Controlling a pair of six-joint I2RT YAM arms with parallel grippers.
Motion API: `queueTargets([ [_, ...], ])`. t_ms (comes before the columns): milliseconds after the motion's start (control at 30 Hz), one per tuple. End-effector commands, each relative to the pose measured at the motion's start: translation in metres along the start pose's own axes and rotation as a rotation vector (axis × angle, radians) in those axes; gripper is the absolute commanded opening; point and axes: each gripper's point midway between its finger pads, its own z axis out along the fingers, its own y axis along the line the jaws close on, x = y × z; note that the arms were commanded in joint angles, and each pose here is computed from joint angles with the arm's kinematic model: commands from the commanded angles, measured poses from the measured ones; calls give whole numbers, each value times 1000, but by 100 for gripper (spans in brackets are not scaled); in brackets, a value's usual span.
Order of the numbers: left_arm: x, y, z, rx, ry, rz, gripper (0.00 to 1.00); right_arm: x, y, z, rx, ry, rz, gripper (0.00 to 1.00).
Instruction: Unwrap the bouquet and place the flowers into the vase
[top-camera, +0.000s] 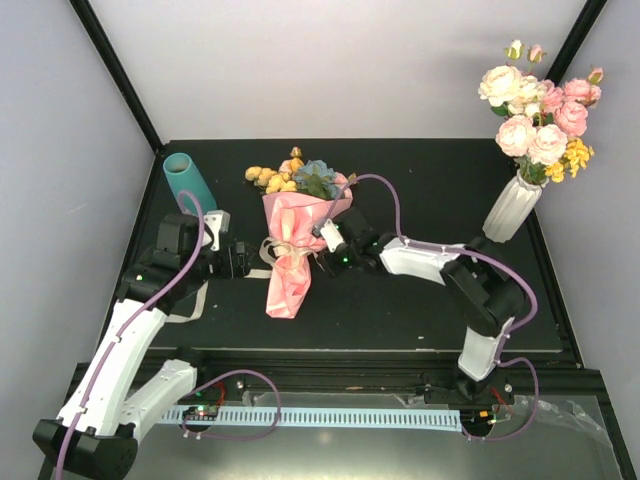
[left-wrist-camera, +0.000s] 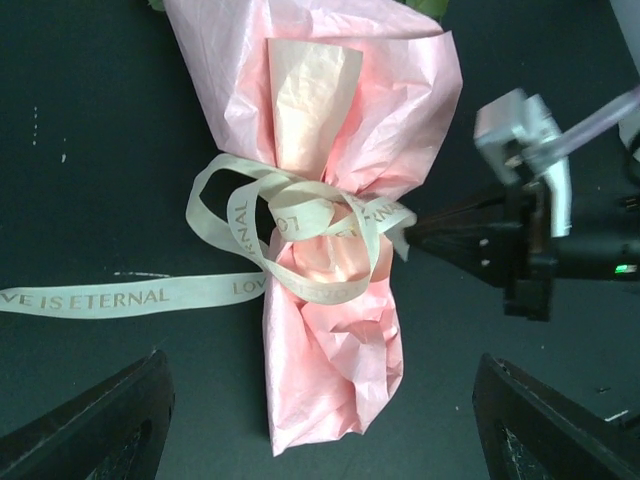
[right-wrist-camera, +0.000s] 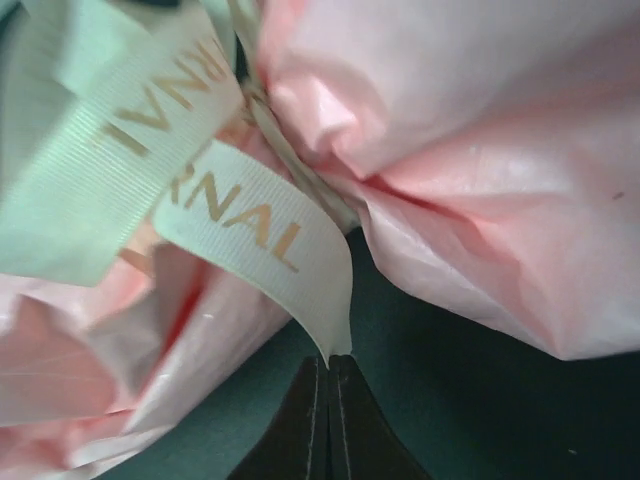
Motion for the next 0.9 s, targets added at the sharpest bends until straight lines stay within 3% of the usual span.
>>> queueTargets([
  [0,10,2,2,0,21,-2,84,-30,13,-36,-14,-89,3,2],
  [400,15,8,9,-13,27,-4,84,-85,27,-144,64,-305,60,2],
  [633,21,16,9,-52,34,23,87,-107,16,-223,217,-486,146,2],
  [867,24,17,15,-38,26,27,87,-102,-6,-296,426,-588,219,2],
])
